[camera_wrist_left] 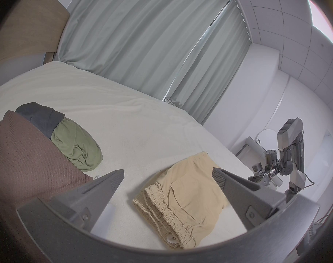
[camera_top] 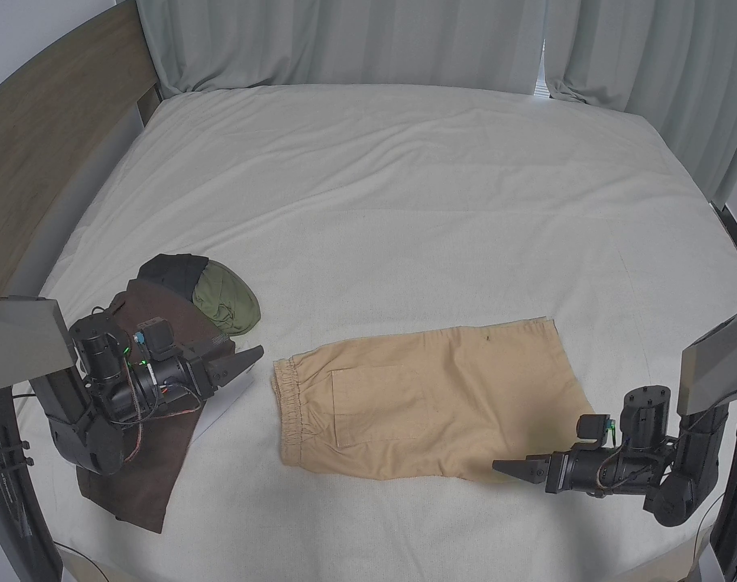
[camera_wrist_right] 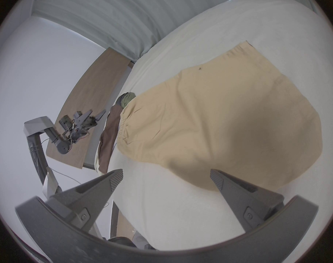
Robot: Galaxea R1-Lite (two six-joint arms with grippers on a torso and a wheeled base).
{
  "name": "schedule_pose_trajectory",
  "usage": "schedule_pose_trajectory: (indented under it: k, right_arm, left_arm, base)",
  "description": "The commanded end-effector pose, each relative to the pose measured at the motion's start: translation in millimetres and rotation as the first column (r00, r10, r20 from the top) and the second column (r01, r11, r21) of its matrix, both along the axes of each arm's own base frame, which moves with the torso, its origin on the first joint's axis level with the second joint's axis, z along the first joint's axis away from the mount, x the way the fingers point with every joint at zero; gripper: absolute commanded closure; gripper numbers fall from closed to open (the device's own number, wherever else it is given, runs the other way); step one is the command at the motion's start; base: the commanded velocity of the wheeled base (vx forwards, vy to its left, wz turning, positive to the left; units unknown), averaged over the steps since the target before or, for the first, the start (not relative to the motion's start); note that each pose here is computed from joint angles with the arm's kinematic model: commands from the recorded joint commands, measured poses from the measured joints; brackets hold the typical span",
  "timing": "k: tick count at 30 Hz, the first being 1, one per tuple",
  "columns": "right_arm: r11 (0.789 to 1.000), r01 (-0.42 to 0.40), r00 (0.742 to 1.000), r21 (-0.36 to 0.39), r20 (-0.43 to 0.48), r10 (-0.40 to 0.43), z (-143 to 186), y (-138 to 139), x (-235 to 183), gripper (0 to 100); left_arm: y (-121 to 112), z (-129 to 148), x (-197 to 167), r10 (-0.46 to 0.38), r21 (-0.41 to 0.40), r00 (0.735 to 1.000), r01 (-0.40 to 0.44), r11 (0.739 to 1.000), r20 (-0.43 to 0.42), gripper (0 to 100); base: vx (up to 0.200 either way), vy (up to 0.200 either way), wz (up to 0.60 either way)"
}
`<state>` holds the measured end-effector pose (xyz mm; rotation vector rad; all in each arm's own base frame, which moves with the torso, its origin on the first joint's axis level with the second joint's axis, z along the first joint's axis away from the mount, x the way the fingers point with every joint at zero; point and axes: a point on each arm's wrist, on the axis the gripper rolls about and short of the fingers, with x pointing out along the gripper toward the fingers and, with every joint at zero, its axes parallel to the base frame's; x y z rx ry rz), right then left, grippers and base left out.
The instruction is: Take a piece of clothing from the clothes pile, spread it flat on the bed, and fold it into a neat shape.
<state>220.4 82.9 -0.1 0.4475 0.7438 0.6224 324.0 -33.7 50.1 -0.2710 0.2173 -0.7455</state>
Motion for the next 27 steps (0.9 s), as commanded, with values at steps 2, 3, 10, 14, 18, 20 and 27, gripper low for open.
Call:
schedule_pose_trajectory:
  k: [2,3,10,14,18,20,27]
  right_arm:
    - [0.998,0.058,0.996,-0.021,-0.067,-0.06,-23,-12,11,0]
    - [0.998,0.063,0.995,-0.025,-0.079,-0.064,-26,-13,11,0]
    - [0.996,0.087,0.99,-0.034,-0.11,-0.091,-41,-18,18,0]
    - [0.997,0.077,0.994,-0.021,-0.078,-0.079,-31,-16,18,0]
    - [0.999,0.044,0.999,0.026,0.009,-0.044,-4,-13,15,0]
    - [0.998,0.01,0.998,0.057,0.057,-0.013,11,-13,13,0]
    - [0.989,-0.09,0.982,0.117,0.179,0.068,41,-11,12,0]
  left_arm:
    - [0,-1,-1,-0.001,0.001,1.0,0.001,1.0,-0.007,0]
    - [0,-2,-1,-0.001,0.001,1.0,0.001,1.0,-0.009,0]
    - [0,-4,-1,0.001,0.001,1.0,-0.001,1.0,-0.016,0]
    - [0,-4,-1,0.001,0.001,1.0,-0.001,1.0,-0.016,0]
    - [0,-4,-2,0.001,0.001,1.0,-0.001,1.0,-0.019,0]
    - [0,-5,-3,0.0,0.0,1.0,0.0,1.0,-0.027,0]
    - [-1,-6,-5,-0.006,-0.001,0.999,0.006,1.0,-0.036,0]
  base:
    - [0.0,0.0,0.0]
    - [0.0,0.0,0.0]
    - [0.0,0.0,0.0]
    - [0.0,0.0,0.0]
    - [0.0,0.0,0.0]
    - [0.0,0.0,0.0]
    - [0.0,0.0,0.0]
